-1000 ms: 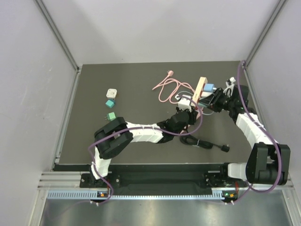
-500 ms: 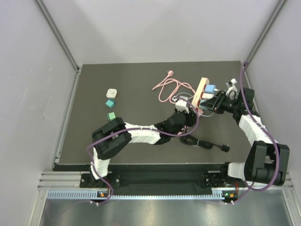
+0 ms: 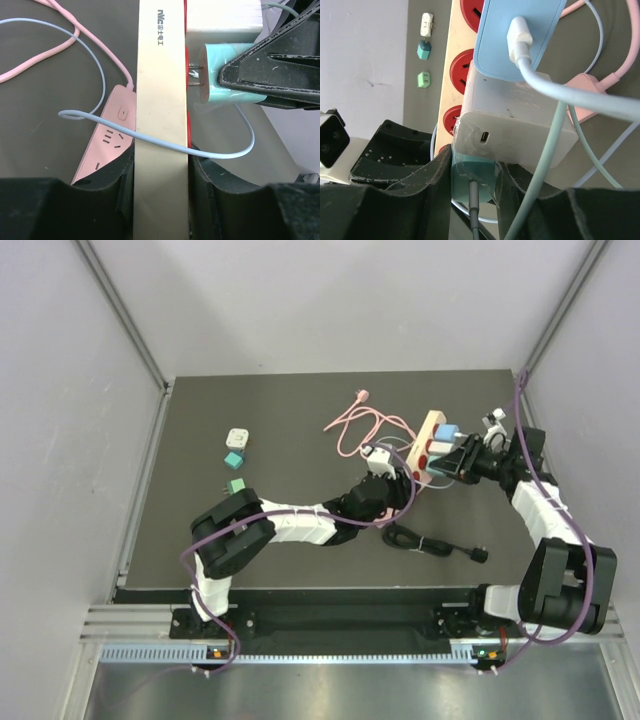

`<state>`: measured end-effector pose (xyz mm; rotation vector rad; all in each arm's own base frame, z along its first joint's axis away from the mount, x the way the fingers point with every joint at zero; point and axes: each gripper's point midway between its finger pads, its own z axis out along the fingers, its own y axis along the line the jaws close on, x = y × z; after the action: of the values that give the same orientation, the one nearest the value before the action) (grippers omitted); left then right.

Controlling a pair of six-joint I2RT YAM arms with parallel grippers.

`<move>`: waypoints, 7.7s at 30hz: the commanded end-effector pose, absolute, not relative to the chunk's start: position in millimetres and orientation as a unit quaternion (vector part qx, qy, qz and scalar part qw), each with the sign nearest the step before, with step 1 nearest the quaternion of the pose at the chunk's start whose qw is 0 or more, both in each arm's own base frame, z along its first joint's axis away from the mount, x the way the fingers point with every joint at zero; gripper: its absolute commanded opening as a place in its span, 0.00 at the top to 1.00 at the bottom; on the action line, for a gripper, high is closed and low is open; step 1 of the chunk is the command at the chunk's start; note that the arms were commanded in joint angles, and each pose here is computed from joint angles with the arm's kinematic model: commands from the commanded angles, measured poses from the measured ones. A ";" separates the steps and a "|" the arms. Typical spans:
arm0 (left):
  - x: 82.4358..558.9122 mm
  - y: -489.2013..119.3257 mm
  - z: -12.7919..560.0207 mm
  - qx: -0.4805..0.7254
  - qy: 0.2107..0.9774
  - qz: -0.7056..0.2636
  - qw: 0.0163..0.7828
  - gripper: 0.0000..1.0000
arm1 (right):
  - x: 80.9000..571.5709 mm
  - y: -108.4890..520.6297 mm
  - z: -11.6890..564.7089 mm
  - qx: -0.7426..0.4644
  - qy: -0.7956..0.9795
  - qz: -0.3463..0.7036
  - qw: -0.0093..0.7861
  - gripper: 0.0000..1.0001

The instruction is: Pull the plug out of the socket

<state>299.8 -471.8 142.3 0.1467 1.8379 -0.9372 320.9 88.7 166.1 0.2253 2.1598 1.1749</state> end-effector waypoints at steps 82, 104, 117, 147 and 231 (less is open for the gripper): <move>318.6 -497.5 148.3 0.045 0.748 -0.523 0.406 0.67 | 210.2 116.0 579.5 -0.312 0.549 0.322 0.705 1.00; 310.3 -481.5 172.0 0.091 0.736 -0.519 0.426 0.72 | 260.9 52.1 565.9 -0.247 0.615 0.100 0.742 1.00; 320.0 -426.1 203.3 0.064 0.724 -0.476 0.496 1.00 | 331.7 -4.6 564.9 -0.172 0.644 0.015 0.745 1.00; 271.8 -324.8 222.2 0.013 0.708 -0.480 0.518 1.00 | 506.5 -62.4 130.8 -0.061 0.915 0.114 0.382 0.89; 238.3 -320.7 209.7 -0.084 0.692 -0.590 0.408 1.00 | 273.1 240.2 137.4 -0.384 0.822 0.320 0.274 0.39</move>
<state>227.5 -304.1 126.4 -0.1933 2.0537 -1.2428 261.5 217.1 120.8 -1.0155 2.2907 0.8182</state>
